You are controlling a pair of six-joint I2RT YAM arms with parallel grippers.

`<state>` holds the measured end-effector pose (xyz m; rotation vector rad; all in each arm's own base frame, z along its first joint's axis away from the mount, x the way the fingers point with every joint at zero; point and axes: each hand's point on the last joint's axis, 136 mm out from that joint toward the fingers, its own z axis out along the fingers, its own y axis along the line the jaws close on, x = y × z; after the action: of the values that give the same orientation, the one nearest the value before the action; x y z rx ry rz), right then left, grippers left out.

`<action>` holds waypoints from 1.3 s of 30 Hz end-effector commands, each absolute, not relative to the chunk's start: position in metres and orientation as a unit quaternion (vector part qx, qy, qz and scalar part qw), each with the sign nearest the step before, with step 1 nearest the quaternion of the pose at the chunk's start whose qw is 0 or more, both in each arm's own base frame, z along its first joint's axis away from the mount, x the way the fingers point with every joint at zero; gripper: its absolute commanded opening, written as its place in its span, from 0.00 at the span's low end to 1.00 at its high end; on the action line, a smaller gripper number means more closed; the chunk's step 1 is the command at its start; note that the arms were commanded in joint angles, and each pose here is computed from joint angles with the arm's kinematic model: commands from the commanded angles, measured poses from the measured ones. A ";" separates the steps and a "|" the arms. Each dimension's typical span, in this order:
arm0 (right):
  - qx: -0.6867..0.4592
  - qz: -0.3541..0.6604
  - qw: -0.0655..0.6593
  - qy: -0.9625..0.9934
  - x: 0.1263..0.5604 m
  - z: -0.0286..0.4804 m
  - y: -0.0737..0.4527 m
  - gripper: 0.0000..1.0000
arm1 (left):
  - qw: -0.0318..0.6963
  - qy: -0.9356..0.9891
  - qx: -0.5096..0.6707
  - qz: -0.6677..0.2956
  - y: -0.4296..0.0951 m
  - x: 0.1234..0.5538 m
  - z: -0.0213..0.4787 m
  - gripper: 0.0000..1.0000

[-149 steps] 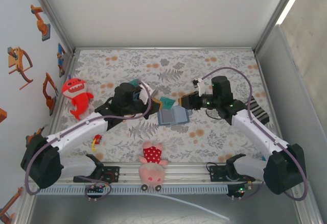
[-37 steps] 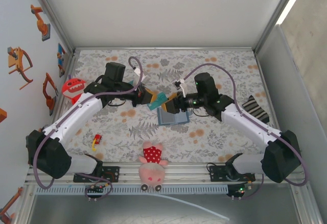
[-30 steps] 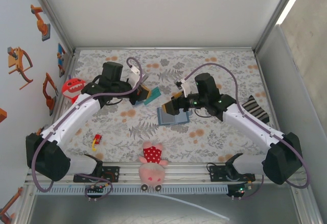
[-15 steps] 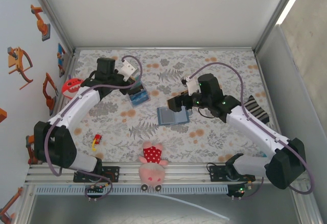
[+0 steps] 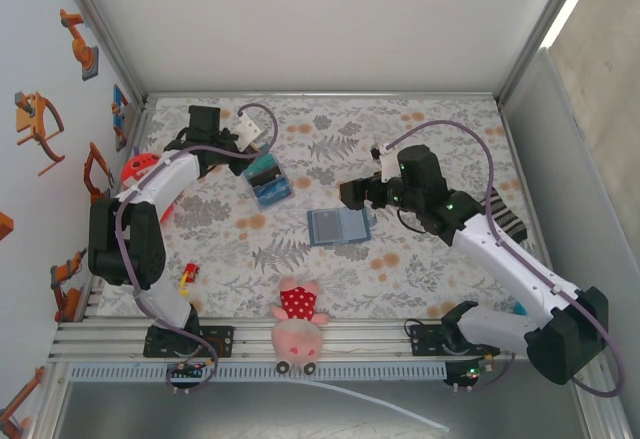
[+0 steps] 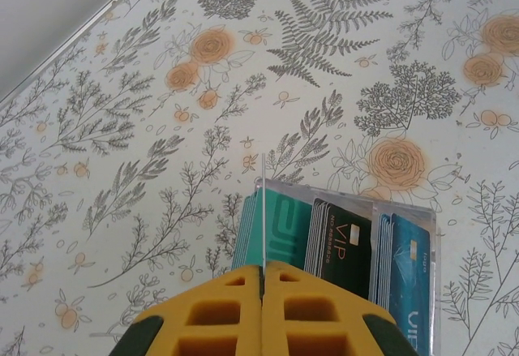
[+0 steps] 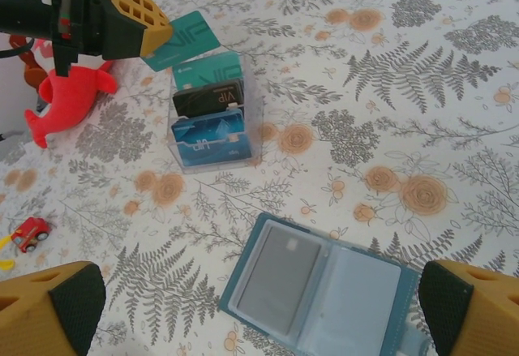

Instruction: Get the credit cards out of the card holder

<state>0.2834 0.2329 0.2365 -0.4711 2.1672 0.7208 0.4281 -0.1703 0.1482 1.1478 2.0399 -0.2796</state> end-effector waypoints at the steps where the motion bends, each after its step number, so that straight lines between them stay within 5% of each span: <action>1: -0.163 0.266 0.394 0.865 0.289 0.232 0.224 0.99 | 0.387 0.781 0.474 -0.125 -0.178 0.431 0.152 0.00; 23: -0.168 0.278 0.370 0.870 0.296 0.223 0.236 1.00 | 0.332 0.797 0.490 -0.117 -0.171 0.439 0.113 0.01; 27: -0.168 0.282 0.367 0.870 0.295 0.223 0.237 1.00 | 0.325 0.800 0.491 -0.114 -0.170 0.440 0.108 0.20; 39: -0.171 0.283 0.352 0.875 0.293 0.214 0.240 1.00 | 0.345 0.795 0.484 -0.121 -0.173 0.439 0.128 0.22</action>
<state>0.2902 0.2379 0.2069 -0.4549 2.2673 0.7183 0.4394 -0.1706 0.1054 1.2652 2.1060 -0.2917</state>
